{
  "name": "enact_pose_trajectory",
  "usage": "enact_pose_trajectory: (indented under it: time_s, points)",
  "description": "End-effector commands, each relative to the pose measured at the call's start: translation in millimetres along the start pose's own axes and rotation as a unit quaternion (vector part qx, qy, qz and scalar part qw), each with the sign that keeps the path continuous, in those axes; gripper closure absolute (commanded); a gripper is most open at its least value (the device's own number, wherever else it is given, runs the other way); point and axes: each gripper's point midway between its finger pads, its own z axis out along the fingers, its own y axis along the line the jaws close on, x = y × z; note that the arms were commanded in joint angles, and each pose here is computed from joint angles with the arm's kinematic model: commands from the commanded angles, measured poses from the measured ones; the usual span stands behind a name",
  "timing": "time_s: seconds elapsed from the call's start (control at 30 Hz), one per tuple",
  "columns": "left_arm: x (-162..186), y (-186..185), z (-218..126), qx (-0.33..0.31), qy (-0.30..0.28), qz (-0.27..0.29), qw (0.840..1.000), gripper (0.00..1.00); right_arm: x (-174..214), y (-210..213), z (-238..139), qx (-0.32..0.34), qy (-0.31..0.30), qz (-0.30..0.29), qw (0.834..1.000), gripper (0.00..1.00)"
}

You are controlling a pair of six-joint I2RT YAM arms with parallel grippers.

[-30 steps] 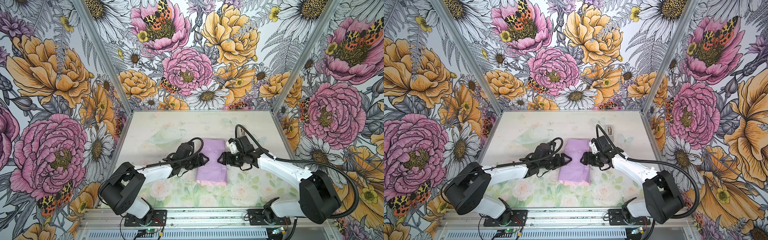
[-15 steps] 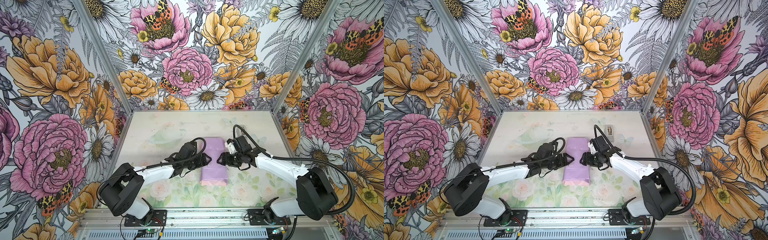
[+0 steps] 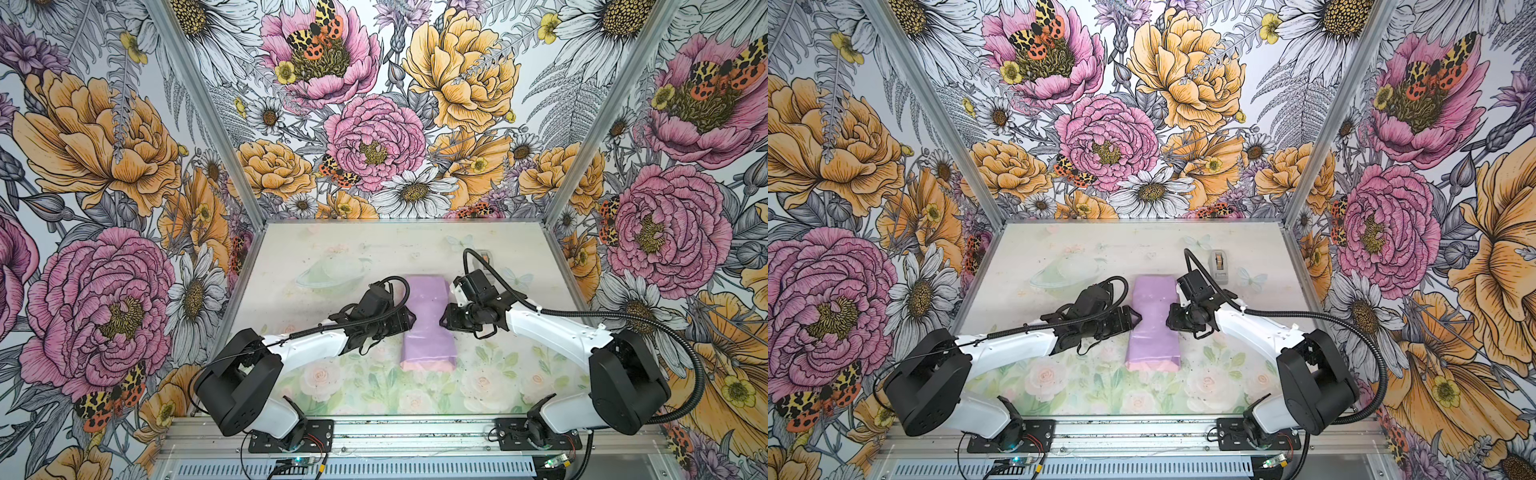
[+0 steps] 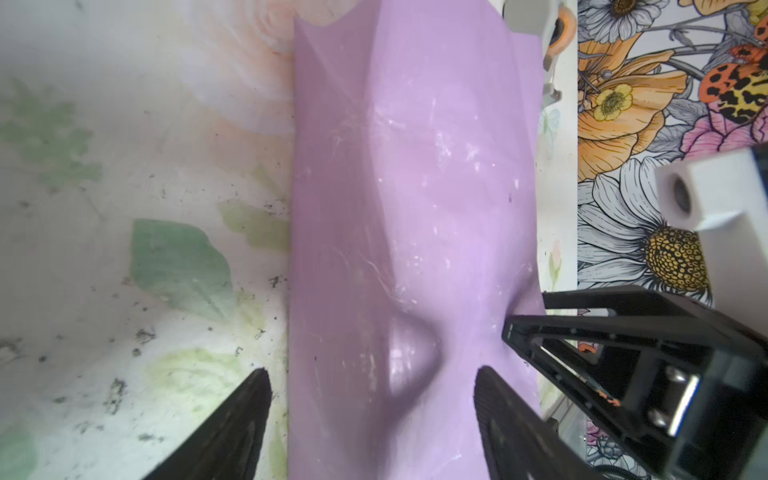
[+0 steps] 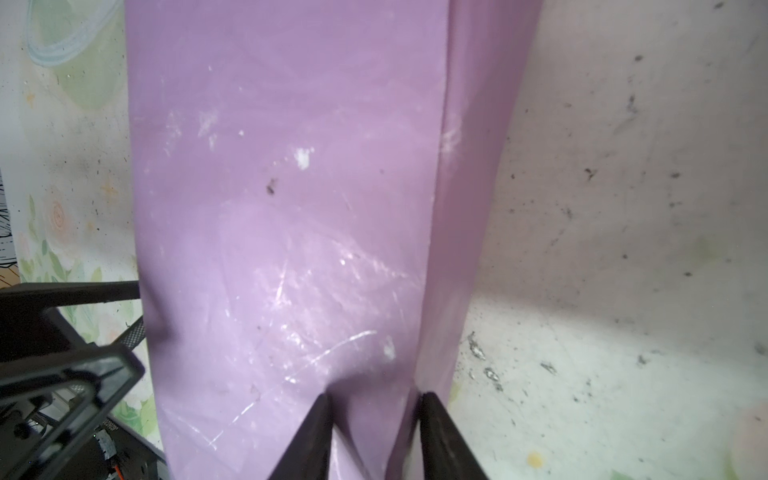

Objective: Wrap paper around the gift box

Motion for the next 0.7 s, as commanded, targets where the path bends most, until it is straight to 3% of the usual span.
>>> enact_pose_trajectory:
  time_s: [0.0, 0.17, 0.27, 0.33, 0.67]
  points:
    - [-8.9, 2.4, -1.3, -0.002, -0.018, 0.008, 1.000, 0.26, -0.4, -7.8, -0.8, 0.027, 0.000, 0.003, 1.000, 0.66]
    - [-9.2, -4.5, 10.7, 0.004, -0.011, 0.025, 1.000, 0.35, -4.2, 0.5, -9.2, 0.010, -0.007, -0.001, 1.000, 0.62]
    - [-7.8, -2.9, 16.0, -0.003, -0.005, 0.033, 0.999, 0.41, -11.2, 0.9, -24.0, 0.006, -0.017, -0.002, 1.000, 0.39]
    - [-6.5, -2.9, 17.5, -0.010, -0.002, 0.043, 0.999, 0.42, -17.8, -2.2, -33.8, 0.011, -0.028, 0.001, 1.000, 0.32]
    - [-3.4, -4.3, 17.3, -0.033, 0.006, 0.078, 0.996, 0.42, -35.8, -3.0, -16.5, 0.031, -0.005, -0.013, 0.999, 0.28]
